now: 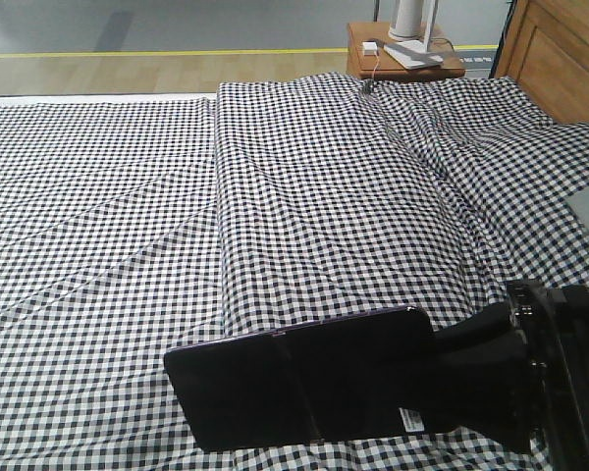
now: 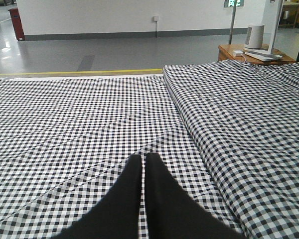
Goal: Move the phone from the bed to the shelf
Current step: 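Lift the phone off the bed with the right gripper, then hold the phone in the right gripper while the base turns away from the bed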
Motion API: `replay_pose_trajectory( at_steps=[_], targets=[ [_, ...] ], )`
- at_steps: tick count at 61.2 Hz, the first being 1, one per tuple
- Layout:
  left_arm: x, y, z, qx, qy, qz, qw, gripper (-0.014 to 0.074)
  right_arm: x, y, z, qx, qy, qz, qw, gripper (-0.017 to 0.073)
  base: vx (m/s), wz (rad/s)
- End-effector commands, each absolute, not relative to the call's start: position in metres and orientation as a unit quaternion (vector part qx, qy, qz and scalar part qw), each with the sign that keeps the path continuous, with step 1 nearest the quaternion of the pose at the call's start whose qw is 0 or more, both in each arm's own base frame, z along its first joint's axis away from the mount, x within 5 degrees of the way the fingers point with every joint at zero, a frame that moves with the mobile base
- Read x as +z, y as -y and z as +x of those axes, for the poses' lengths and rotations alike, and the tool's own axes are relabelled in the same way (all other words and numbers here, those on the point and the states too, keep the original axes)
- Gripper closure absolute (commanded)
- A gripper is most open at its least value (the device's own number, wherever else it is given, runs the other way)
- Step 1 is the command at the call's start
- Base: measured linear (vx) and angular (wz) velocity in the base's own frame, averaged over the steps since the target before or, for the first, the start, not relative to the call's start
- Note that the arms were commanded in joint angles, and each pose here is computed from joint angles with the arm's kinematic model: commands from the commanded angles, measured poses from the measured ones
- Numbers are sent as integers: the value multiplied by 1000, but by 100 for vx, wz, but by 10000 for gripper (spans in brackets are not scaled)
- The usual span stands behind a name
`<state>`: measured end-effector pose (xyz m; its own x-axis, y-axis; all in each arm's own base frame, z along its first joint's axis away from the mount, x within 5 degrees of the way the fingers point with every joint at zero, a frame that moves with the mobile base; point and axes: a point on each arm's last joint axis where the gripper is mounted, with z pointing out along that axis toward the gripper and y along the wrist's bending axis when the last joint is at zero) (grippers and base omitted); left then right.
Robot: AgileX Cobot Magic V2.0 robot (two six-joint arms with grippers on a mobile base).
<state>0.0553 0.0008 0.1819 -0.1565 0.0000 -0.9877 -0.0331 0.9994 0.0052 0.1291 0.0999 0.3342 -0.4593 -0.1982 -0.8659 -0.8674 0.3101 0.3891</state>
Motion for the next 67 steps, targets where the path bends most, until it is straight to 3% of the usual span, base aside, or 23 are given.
replay_pose_trajectory(
  at_steps=[1,67],
  targets=[
    [188,-2,56,14,-735,-17,678,593,351,-102,123,503,-686,-368,377,564,0,0],
    [188,-2,56,14,-735,-17,678,593,351,-102,123,503,-686,-368,377,564,-2,6]
  ],
)
